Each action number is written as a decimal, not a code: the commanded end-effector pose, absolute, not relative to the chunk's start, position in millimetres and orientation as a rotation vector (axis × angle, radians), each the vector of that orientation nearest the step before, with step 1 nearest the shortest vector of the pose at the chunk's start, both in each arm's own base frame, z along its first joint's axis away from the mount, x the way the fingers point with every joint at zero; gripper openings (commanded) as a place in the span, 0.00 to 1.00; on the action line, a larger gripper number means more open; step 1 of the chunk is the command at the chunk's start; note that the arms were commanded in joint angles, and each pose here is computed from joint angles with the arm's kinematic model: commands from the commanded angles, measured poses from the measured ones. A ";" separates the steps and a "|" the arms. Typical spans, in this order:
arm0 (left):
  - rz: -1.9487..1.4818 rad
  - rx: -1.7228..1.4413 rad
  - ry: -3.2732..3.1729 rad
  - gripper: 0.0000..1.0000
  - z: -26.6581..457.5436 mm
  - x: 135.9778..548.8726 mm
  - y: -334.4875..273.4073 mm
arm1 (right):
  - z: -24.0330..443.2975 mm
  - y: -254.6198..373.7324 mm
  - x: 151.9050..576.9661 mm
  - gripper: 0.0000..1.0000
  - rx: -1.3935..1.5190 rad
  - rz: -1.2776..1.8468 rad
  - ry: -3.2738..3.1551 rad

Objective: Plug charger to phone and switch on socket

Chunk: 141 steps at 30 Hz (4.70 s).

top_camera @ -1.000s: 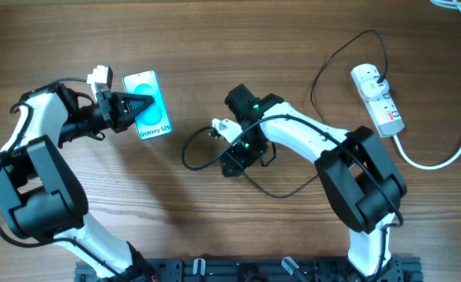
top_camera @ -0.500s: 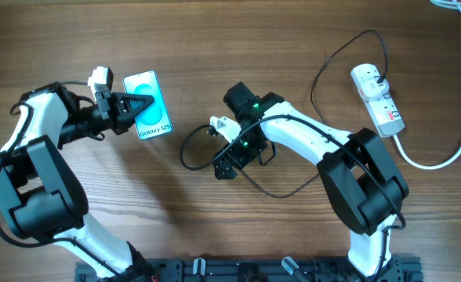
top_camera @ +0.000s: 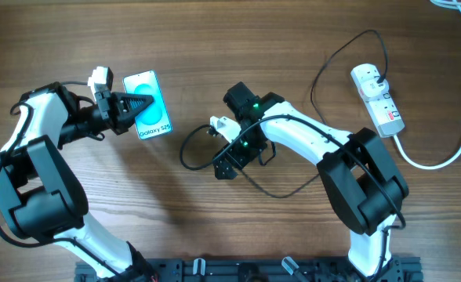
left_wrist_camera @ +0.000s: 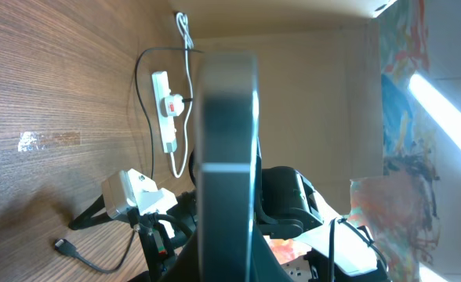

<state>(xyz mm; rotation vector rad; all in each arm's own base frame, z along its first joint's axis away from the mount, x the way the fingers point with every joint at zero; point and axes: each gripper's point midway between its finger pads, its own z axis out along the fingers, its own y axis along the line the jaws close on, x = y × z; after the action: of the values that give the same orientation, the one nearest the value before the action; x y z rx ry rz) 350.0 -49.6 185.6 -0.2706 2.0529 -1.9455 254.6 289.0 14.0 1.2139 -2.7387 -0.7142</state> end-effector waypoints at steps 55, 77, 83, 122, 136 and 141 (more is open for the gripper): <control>-1.930 -0.285 2.132 0.04 182.1 341.7 -52.0 | -15.4 269.1 245.8 0.68 1.124 -0.459 -2.759; -1.965 -0.357 2.144 0.04 182.6 342.1 -51.9 | -27.6 251.2 241.6 0.43 1.274 0.053 -2.799; -1.961 -0.350 2.142 0.04 182.3 342.6 -51.7 | -28.0 271.3 247.1 0.29 1.294 -0.073 -2.842; -1.849 -0.156 1.936 0.04 253.4 332.0 -44.4 | 204.1 397.4 222.1 0.04 1.019 -1.950 -2.163; -1.939 -0.388 1.956 0.04 269.4 312.7 -40.2 | 241.5 394.5 193.6 0.04 1.112 -1.882 -2.319; -1.880 -0.296 1.938 0.04 287.1 300.7 -45.0 | 250.5 375.2 186.0 0.04 1.173 -1.799 -2.448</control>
<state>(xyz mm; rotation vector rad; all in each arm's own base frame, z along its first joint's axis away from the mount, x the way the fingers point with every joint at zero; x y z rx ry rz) 305.9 -43.8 266.4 -0.4132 2.0104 -1.9413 186.5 382.8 232.0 1.0495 -2.3824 -1.7778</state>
